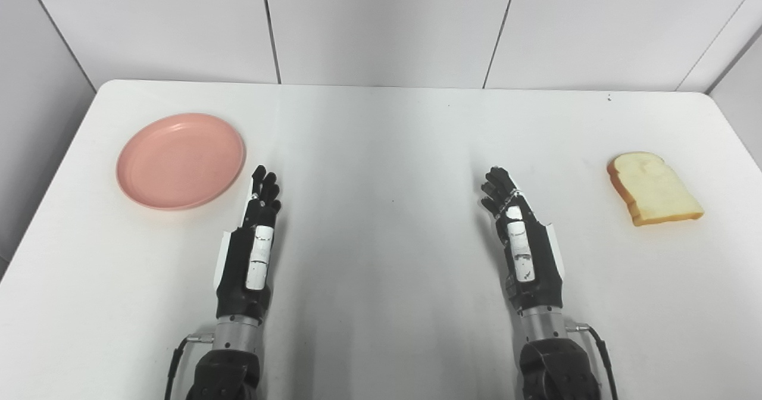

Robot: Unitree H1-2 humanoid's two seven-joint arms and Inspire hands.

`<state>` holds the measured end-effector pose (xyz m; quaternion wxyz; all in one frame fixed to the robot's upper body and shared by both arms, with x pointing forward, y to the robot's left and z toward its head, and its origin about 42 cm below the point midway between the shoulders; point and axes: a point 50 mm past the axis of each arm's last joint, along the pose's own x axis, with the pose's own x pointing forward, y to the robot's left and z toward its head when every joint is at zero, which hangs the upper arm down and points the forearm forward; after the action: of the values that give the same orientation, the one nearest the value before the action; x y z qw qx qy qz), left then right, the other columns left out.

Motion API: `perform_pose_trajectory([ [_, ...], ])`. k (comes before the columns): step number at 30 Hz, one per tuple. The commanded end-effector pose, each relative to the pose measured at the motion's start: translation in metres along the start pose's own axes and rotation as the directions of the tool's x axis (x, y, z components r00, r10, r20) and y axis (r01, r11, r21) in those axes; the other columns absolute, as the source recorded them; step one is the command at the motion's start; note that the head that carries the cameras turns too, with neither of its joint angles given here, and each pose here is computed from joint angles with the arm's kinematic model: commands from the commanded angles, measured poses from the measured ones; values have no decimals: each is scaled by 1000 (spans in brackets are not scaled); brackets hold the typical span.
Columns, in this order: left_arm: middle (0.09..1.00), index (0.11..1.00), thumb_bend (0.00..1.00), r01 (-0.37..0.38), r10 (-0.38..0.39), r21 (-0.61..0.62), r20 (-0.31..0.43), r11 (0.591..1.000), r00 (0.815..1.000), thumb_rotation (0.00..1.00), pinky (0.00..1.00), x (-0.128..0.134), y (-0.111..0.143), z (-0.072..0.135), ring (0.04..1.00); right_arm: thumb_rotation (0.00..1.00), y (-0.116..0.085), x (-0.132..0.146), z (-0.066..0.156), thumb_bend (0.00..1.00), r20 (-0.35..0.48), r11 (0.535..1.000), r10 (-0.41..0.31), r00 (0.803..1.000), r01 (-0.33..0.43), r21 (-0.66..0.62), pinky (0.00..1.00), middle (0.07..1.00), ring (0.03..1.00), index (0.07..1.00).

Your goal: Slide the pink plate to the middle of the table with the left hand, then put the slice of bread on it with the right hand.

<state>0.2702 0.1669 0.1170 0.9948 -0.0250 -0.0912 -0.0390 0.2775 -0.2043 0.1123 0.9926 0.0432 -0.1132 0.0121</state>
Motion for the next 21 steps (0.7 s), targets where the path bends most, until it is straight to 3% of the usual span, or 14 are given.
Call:
perform_pose_trajectory([
  [1,1000,1000,732,12,-12,10,57,1000,998,950,1000,9,-1,11,1000,901,0,-6,-2,773,-12,1000,-4,1000,4,2,916,905,905,875],
  [21,1000,1000,744,15,-16,12,58,1000,998,943,1000,8,-2,12,1000,881,0,-6,-1,728,-4,999,21,1000,-21,-48,911,917,911,897],
])
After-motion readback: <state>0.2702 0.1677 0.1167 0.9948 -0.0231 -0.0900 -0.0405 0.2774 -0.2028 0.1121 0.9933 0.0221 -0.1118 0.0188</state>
